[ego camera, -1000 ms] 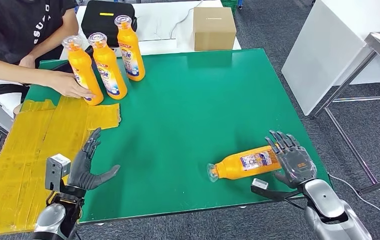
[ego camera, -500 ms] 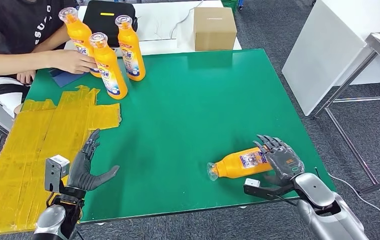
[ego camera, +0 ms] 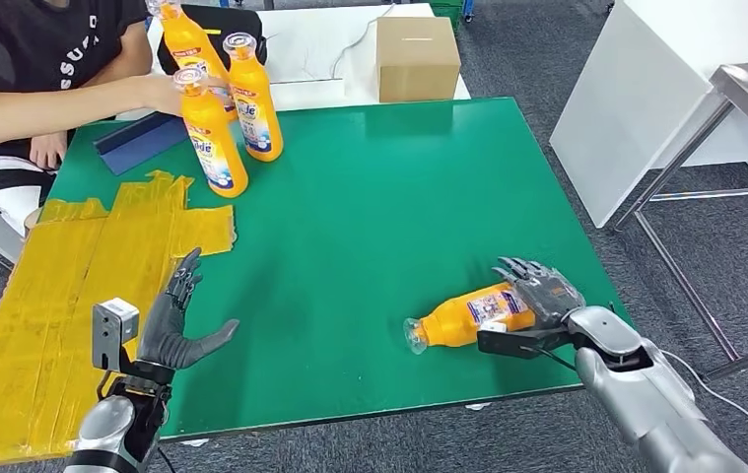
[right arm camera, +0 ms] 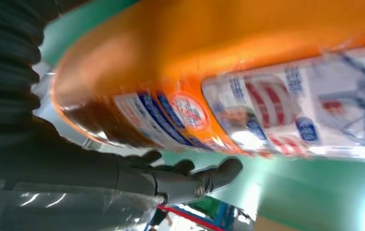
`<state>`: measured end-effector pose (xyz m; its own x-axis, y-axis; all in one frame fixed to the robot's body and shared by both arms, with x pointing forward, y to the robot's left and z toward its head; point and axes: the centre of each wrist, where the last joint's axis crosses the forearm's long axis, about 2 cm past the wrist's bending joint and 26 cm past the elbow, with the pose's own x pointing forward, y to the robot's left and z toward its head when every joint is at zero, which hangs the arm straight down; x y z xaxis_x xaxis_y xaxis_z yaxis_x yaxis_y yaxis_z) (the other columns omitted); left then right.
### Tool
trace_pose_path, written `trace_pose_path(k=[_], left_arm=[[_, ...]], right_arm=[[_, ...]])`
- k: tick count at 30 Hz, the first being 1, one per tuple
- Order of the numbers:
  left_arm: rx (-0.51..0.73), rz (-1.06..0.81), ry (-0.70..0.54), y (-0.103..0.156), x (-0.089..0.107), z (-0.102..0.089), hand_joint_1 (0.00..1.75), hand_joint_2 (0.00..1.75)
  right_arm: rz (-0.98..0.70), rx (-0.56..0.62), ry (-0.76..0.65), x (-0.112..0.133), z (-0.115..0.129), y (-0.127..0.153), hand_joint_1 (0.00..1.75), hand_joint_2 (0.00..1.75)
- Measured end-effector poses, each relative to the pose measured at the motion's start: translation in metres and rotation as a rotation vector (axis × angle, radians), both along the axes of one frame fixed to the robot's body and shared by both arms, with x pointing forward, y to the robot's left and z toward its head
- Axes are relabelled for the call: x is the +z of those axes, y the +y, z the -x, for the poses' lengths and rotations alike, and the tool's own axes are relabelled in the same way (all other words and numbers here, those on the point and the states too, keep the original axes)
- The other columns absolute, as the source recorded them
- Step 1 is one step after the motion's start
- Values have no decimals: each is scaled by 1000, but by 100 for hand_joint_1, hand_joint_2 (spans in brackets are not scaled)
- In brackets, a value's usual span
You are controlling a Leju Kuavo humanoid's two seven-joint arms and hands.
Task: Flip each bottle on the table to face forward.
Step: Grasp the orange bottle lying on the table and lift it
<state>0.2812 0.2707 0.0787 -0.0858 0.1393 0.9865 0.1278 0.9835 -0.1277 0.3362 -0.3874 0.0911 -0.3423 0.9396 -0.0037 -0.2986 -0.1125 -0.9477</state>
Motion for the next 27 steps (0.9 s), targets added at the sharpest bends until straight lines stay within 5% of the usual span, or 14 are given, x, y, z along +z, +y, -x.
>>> trace_pose_path(k=[3,4,27], left_arm=[[-8,4,-1,-3,1,-3,0,175],[-10,5,-1,-4,1,-4,0,175],[-38,4,12,-14,-2,-7,0,175]], right_arm=[[29,-11,30,-1,-13,4,165,175],[36,-14,40,-2,-16,5,173,175],[-100,12,-52,-21,-15,24,175,175]])
